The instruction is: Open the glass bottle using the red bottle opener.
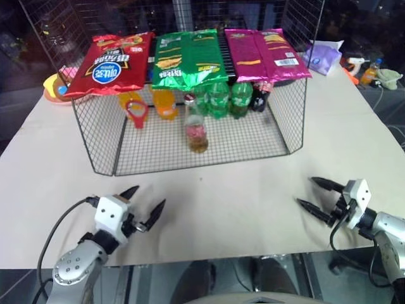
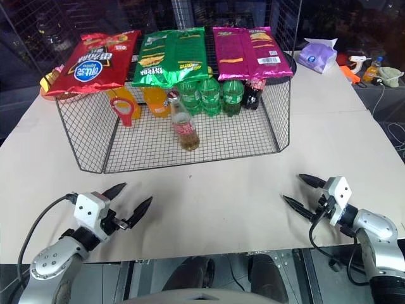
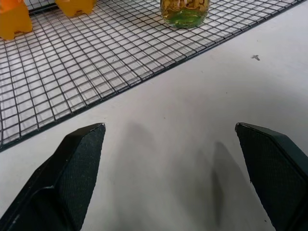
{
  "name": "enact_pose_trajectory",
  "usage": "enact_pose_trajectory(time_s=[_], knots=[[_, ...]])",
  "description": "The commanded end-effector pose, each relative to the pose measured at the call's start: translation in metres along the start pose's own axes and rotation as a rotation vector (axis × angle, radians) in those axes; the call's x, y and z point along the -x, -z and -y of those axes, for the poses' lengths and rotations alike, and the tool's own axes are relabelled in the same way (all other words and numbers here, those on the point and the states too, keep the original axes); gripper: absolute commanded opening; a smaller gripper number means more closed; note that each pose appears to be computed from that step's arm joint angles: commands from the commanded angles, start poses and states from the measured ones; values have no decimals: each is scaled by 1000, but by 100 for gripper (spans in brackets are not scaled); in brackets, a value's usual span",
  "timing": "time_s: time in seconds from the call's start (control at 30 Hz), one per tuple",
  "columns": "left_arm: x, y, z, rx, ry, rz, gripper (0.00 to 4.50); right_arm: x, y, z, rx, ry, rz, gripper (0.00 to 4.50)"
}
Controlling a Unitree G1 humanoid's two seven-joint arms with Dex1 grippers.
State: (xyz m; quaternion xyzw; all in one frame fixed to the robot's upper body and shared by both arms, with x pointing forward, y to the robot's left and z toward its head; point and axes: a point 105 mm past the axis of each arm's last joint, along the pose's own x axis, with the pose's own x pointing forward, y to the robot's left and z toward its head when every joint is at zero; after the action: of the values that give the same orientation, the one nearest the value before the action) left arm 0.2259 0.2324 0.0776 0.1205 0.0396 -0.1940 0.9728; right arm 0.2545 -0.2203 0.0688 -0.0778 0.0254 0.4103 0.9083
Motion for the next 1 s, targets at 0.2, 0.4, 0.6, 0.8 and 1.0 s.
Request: enact_pose_trajectory(time_s=[0.2, 0.4, 0.6, 0.8, 1.0], knots=[[-18, -46, -34, -28, -113, 161, 450, -24, -48, -32, 30, -118, 181, 446], [-35, -89, -67, -88, -212, 281, 450, -40, -79, -58, 24, -214, 283, 446], [-46, -109, -85, -128, -226, 308, 450, -50, -111, -69, 61, -260, 429, 446], [-48, -115, -98, -151, -236, 331, 450, -59, -130, -79, 90, -295, 488, 446], [-61, -112, -103, -165, -215, 322, 450, -63, -133, -79, 96, -295, 492, 446]])
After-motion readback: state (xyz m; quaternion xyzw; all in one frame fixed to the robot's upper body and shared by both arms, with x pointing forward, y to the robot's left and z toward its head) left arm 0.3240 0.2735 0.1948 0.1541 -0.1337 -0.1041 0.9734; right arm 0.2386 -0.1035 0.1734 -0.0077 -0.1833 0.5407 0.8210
